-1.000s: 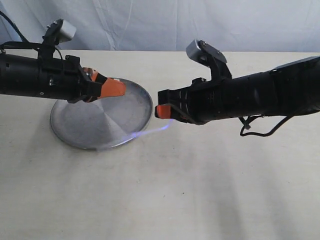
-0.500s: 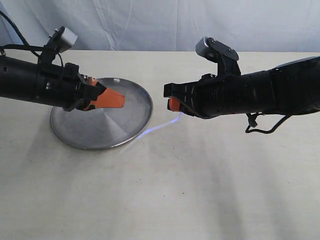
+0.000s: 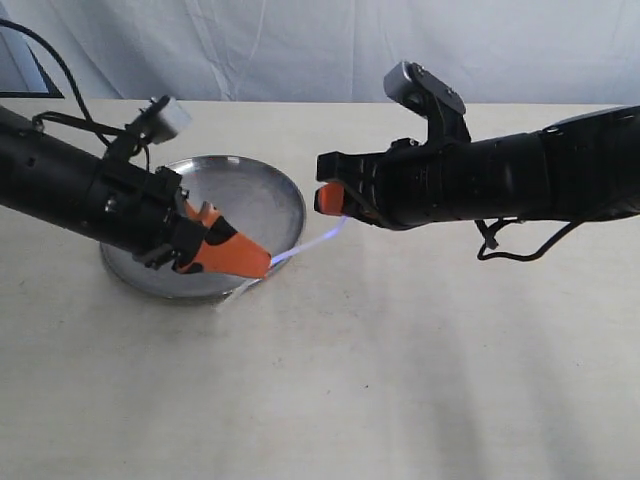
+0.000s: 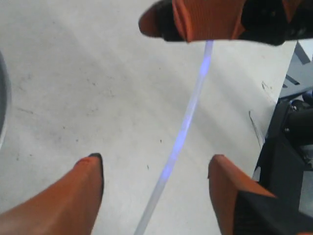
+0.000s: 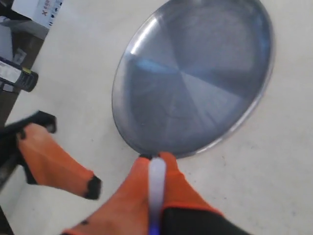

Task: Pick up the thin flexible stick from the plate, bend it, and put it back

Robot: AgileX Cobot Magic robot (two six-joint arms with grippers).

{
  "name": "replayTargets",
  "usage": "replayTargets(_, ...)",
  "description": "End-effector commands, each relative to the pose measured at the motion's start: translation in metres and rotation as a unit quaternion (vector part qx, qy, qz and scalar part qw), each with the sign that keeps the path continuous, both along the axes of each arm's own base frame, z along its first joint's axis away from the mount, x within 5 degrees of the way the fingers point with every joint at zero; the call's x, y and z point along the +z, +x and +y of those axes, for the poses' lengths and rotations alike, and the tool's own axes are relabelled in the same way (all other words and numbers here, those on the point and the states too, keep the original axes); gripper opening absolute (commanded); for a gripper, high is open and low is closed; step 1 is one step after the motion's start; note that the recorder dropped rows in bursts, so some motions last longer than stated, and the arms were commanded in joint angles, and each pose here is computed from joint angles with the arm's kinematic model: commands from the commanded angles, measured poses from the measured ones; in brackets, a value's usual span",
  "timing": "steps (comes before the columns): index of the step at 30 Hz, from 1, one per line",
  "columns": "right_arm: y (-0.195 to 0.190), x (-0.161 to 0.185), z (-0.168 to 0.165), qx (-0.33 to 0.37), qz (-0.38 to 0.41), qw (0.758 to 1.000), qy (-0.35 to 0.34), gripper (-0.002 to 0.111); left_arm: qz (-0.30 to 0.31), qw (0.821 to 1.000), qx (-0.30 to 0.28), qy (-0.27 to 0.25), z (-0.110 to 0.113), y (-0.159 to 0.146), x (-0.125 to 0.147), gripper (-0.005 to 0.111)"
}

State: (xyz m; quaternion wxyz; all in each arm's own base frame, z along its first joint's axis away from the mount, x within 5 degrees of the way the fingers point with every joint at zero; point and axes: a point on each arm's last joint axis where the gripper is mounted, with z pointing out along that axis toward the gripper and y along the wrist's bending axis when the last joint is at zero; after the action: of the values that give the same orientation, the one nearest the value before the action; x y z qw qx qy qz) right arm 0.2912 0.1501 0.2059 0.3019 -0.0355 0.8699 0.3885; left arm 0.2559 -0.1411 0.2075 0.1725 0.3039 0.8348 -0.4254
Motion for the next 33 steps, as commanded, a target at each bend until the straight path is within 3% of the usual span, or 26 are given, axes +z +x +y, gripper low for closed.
replayTargets(1,0.003,0.014,0.005,0.020,-0.023,0.999,0.023,-0.001,0.025,0.999,-0.026,0.016,-0.014,-0.003,-0.017,0.060)
replayTargets(4,0.004,0.017,0.006,0.021,-0.029,0.999,0.023,-0.001,0.026,0.999,-0.022,0.024,-0.017,-0.002,-0.022,0.054)
replayTargets(9,0.004,0.016,0.006,0.030,-0.035,0.999,0.011,-0.001,0.015,0.999,0.015,0.039,-0.015,0.005,-0.024,0.003)
replayTargets(10,0.004,0.015,0.005,0.031,-0.036,0.999,0.007,-0.001,0.010,0.999,0.011,0.039,-0.015,0.005,-0.024,0.000)
replayTargets(21,0.006,0.010,0.000,0.027,-0.048,0.997,-0.045,-0.001,-0.046,0.996,-0.070,-0.036,-0.023,-0.002,-0.013,0.000)
replayTargets(33,0.006,0.007,-0.002,0.038,-0.058,0.995,-0.073,-0.001,-0.087,0.986,-0.050,-0.131,-0.030,0.004,0.003,0.000)
